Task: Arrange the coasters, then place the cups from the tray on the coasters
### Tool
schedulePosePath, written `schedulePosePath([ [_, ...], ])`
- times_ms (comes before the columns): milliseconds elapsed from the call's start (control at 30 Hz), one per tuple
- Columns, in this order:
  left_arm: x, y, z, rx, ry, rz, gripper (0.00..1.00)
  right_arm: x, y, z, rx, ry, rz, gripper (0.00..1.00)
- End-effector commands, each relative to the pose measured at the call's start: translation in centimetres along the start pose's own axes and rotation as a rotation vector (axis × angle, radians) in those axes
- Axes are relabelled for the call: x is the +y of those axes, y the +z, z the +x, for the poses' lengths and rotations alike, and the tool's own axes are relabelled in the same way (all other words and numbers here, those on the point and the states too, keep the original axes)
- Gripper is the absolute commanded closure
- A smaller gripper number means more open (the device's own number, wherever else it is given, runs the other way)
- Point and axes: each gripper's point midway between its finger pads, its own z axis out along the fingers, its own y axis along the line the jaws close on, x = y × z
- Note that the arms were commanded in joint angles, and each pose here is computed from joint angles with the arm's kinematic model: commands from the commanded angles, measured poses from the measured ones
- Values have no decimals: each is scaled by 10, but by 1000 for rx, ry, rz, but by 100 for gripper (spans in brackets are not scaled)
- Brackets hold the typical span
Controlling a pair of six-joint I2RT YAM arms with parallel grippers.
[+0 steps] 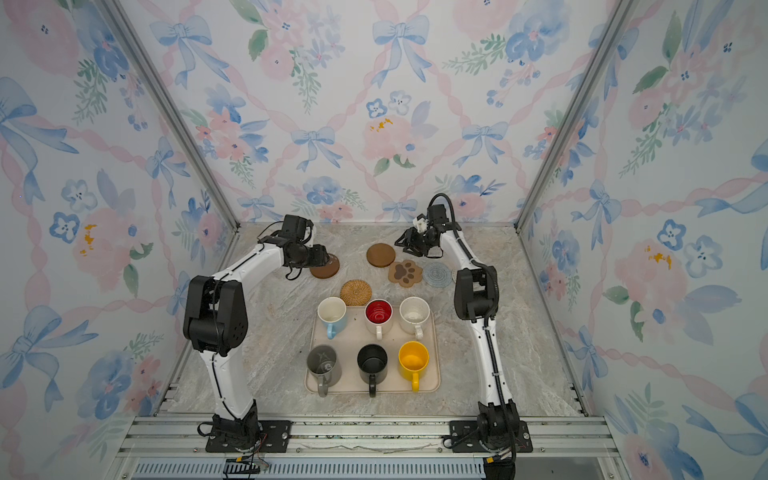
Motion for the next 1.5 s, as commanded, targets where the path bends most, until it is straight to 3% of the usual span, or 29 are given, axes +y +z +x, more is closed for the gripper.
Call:
schedulePosePath([
  [0, -13, -20, -21, -69, -14, 46, 45, 8, 6, -7, -4, 27, -75, 50],
  [300, -17, -26, -27, -109, -38, 71, 60, 7, 25, -6, 12, 88, -136, 53],
  [467, -16, -26, -24, -106, -45, 72, 82, 5, 36, -6, 13, 116, -159, 57],
  [567, -17, -27, -22, -104, -43, 77, 89, 3, 41, -5, 16, 128, -163, 58],
  [1100, -12, -25, -10, -97, -65, 87, 89, 27, 71, 27, 94, 118, -186, 70],
  [1467, -6, -23, 2, -97, -85, 93, 89, 55, 85, 63, 169, 73, -180, 72],
])
